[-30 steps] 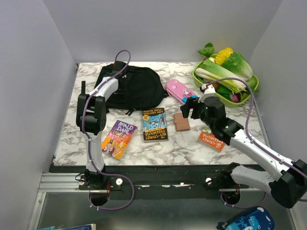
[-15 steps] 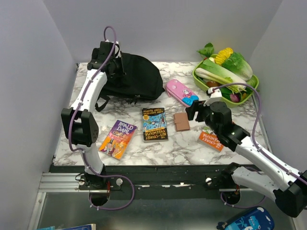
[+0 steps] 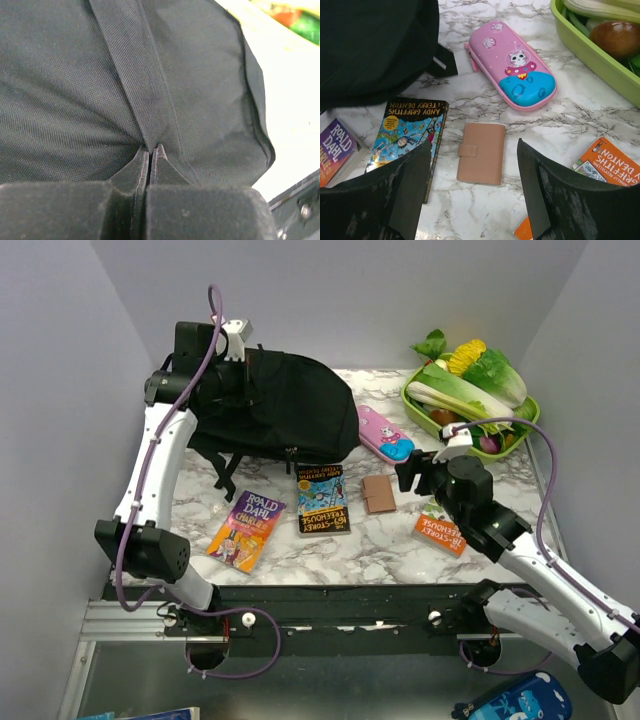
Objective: Pack the student bag
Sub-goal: Pick up the student bag at the center of the board, then place the student bag at the center of the board.
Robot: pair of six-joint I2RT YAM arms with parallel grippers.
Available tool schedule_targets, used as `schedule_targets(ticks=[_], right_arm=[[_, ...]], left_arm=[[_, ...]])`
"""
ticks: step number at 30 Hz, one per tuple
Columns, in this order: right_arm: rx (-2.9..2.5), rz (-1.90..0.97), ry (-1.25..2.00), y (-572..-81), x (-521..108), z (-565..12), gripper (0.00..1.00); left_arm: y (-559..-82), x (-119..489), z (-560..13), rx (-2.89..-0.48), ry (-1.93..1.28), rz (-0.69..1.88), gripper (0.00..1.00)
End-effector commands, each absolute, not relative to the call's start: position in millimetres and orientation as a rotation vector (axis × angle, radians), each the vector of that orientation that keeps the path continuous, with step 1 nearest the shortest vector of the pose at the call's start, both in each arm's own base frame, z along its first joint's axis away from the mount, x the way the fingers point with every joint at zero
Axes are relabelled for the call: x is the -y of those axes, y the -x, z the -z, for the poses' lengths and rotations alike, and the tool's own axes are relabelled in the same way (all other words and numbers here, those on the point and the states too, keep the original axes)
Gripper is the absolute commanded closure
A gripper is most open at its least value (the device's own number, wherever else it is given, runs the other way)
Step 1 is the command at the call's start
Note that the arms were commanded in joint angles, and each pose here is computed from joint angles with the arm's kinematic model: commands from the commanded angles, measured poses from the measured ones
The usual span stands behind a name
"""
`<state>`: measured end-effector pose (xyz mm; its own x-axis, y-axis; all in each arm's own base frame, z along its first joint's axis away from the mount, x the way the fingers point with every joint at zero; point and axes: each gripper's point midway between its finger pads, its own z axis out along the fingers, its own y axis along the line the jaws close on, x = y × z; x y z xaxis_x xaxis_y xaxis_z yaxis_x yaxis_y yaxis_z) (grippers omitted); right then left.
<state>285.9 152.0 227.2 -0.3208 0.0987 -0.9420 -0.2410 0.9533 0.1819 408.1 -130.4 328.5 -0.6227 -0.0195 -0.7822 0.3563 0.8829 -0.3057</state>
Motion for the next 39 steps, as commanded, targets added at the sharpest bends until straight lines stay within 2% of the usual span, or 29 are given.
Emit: schedule_targets(ticks=[1,5,6,9,15,17,18,20,21,24,27,33,39], right_arm=[[-1.816,-0.306,0.094,-285.7,-143.7,-250.5,0.23],[-1.813,-0.313,0.107,-286.7,-146.3,-253.8,0.23],[-1.816,-0.311,0.108,-288.3,-147.5,-253.8,0.23],[-1.815,-0.327,0.123,-290.7,-152.9,-255.5,0.23],[-1.835,-0.371,0.169,-303.5,-175.7,-248.3,0.24],[-1.867,-0.376,0.196,-309.3,-187.4,-236.7,0.24],[-1.871,-0.39,0.208,-312.3,-194.4,-233.3,0.24],[-1.889,-0.405,0.244,-314.7,-207.7,-225.2,0.23],[-1.919,-0.399,0.269,-320.4,-216.6,-213.9,0.23],[-1.946,-0.416,0.326,-330.7,-240.8,-200.8,0.2],[-1.925,-0.464,0.371,-338.4,-262.2,-200.7,0.18],[-1.899,-0.555,0.437,-347.0,-297.5,-193.0,0.18],[-1.919,-0.57,0.445,-332.9,-301.8,-173.7,0.19]], left_arm=[[-354.6,137.1,-328.2,-2.148,-0.486,0.606,1.0],[-318.9,138.2,-292.2,-2.169,-0.666,0.56,1.0],[-306.3,143.8,-264.4,-2.218,-0.719,0.557,1.0],[-280.7,151.5,-227.2,-2.24,-0.823,0.53,1.0],[-259.3,160.9,-179.3,-2.313,-0.84,0.563,0.99],[-255.8,164.4,-168.5,-2.328,-0.856,0.577,0.93],[-251.7,163.8,-158.4,-2.346,-0.878,0.579,0.81],[-247.3,165.4,-149.5,-2.372,-0.897,0.599,0.69],[-246.9,165.1,-147.9,-2.377,-0.903,0.598,0.58],[-250.9,166.9,-155.9,-2.356,-0.911,0.597,0.41],[-265.9,169.7,-175.9,-2.318,-0.891,0.575,0.34],[-330.5,174.2,-199.6,-2.268,-0.728,0.522,0.33],[-367.7,203.4,-169.9,-2.384,-0.615,0.697,0.32]])
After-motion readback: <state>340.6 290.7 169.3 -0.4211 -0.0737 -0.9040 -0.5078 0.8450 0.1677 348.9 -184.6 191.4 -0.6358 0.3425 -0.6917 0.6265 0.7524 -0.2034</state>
